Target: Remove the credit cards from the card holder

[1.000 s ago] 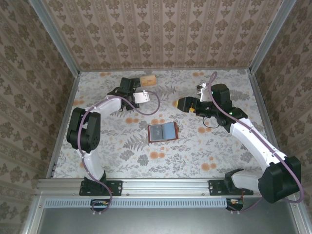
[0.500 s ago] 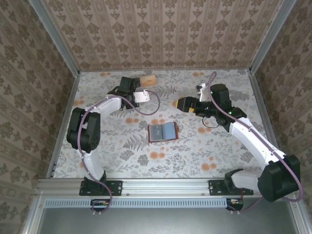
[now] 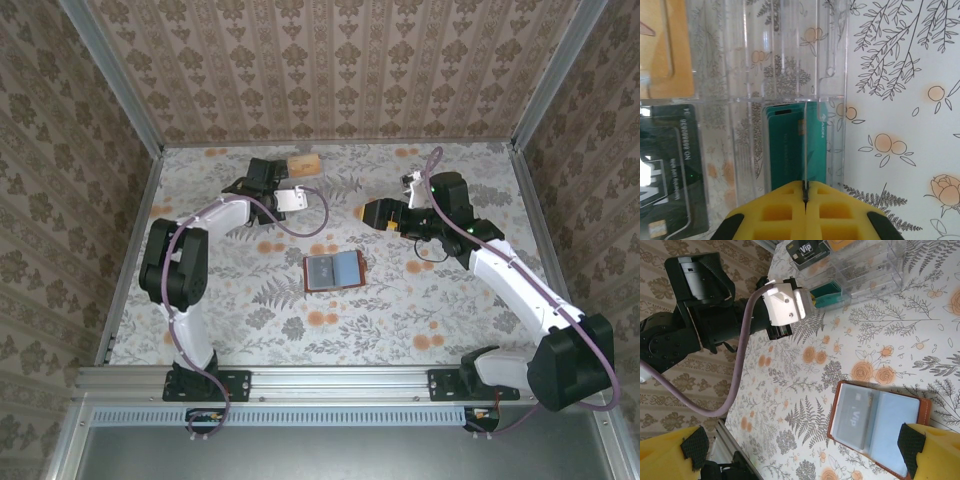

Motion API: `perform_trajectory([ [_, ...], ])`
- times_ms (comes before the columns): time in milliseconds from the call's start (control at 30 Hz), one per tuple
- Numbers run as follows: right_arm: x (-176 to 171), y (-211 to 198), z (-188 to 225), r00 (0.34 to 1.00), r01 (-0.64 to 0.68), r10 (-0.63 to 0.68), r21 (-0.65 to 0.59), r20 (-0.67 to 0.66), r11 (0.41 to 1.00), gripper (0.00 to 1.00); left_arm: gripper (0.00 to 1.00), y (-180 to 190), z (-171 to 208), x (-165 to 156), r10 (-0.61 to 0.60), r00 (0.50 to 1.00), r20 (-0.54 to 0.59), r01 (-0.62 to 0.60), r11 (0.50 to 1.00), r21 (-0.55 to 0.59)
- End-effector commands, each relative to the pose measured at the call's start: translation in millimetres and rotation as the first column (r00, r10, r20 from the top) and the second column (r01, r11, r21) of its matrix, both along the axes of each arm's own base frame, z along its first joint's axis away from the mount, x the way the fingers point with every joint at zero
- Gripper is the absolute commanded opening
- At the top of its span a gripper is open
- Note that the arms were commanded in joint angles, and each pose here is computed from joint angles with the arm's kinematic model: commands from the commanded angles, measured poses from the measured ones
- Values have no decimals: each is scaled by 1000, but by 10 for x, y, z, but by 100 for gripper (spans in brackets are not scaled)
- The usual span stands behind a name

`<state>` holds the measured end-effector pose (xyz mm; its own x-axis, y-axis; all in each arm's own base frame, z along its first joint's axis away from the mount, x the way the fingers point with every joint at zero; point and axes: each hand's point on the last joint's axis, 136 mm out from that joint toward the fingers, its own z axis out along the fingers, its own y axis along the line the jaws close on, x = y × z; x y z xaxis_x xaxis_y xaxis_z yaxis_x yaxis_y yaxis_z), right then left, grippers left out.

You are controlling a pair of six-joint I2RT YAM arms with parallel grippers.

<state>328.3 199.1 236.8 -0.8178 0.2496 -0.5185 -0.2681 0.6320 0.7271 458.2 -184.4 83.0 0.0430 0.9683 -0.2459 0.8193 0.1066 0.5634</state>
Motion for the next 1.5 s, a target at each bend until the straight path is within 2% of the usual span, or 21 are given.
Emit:
perform_trajectory([
  [0,57,24,136,1000,-6,5,29,25,1000,100,15,26,-21,104,6,1000,8,-6,1000,5],
  [100,60,30,132,1000,-7,6,31,23,1000,100,14,30,-25,132,20,1000,8,-20,1000,-5],
  [167,63,30,132,1000,-7,6,30,23,1000,100,19,33,-26,149,25,1000,10,-25,1000,-3],
  [333,71,37,125,1000,-7,6,34,20,999,100,23,56,21,258,64,997,45,-64,998,-13],
  [667,78,48,126,1000,-10,10,40,17,999,100,25,158,37,422,140,987,75,-139,990,-17],
  [900,70,51,127,1000,-15,14,40,15,999,100,27,149,117,446,169,982,81,-165,985,-52],
  [1000,63,55,138,1000,-18,18,43,17,999,100,31,126,246,443,188,978,87,-179,979,-98],
  [1100,60,60,120,1000,-21,20,40,13,999,100,41,85,448,414,212,973,91,-195,967,-165],
  [1233,56,83,91,999,-28,27,21,17,999,100,71,73,783,329,283,955,86,-248,925,-287],
  [1333,45,126,69,999,-40,40,-6,26,999,100,86,111,1030,238,347,934,81,-295,881,-370],
  [1467,24,209,3,998,-62,64,-45,24,997,100,90,235,1343,69,461,886,54,-381,789,-481],
])
